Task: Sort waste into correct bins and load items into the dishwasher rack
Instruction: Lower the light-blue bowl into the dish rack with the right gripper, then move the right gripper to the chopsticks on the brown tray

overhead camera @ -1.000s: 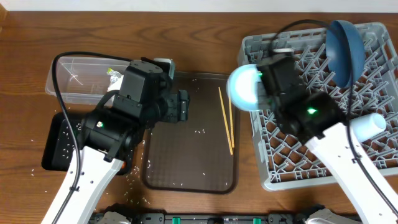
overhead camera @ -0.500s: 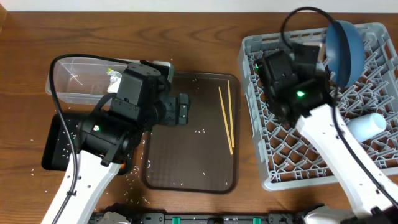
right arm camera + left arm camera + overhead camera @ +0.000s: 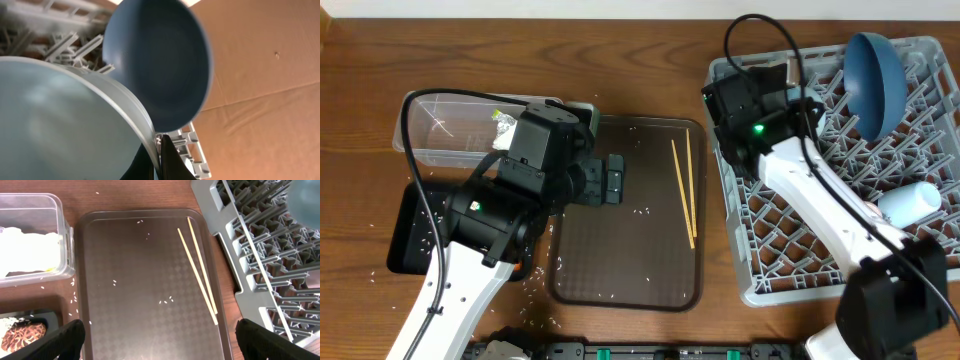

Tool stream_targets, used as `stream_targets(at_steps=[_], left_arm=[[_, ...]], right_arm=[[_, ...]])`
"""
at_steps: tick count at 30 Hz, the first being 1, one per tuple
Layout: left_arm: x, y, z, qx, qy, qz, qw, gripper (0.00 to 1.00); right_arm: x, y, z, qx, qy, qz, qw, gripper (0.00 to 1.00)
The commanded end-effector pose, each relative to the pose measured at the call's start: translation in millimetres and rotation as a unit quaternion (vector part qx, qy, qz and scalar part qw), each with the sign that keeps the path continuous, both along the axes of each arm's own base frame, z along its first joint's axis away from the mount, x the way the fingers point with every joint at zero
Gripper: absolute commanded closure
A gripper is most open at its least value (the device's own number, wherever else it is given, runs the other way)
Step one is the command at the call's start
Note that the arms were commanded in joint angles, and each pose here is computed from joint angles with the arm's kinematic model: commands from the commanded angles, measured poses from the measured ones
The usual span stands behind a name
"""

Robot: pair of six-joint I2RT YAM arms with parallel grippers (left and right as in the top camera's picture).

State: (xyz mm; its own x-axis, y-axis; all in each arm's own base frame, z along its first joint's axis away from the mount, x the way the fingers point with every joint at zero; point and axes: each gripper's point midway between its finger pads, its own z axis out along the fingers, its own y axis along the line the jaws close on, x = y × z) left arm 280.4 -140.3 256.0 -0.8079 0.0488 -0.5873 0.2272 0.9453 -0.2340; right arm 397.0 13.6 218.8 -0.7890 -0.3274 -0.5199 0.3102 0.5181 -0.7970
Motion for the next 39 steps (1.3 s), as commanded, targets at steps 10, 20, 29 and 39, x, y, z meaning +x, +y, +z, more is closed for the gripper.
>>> stream_targets(at_steps=[10, 20, 29, 39], left_arm=[[-2, 4, 2, 0.009, -0.003, -0.001, 1.000, 0.03], [0, 4, -2, 0.012, 0.004, -0.001, 1.000, 0.03], [-2, 4, -3, 0.014, 0.007, -0.001, 1.000, 0.02], [-2, 5, -4, 0.014, 0.008, -0.001, 1.000, 0.02]], right_arm=[[9, 18, -37, -0.078, 0.080, 0.023, 0.993, 0.99], [3, 67, -50, -0.064, 0.110, 0.096, 0.987, 0.90], [-3, 68, -57, -0.066, 0.143, 0.106, 0.982, 0.83], [-24, 90, -91, 0.000, 0.230, 0.153, 0.961, 0.21]])
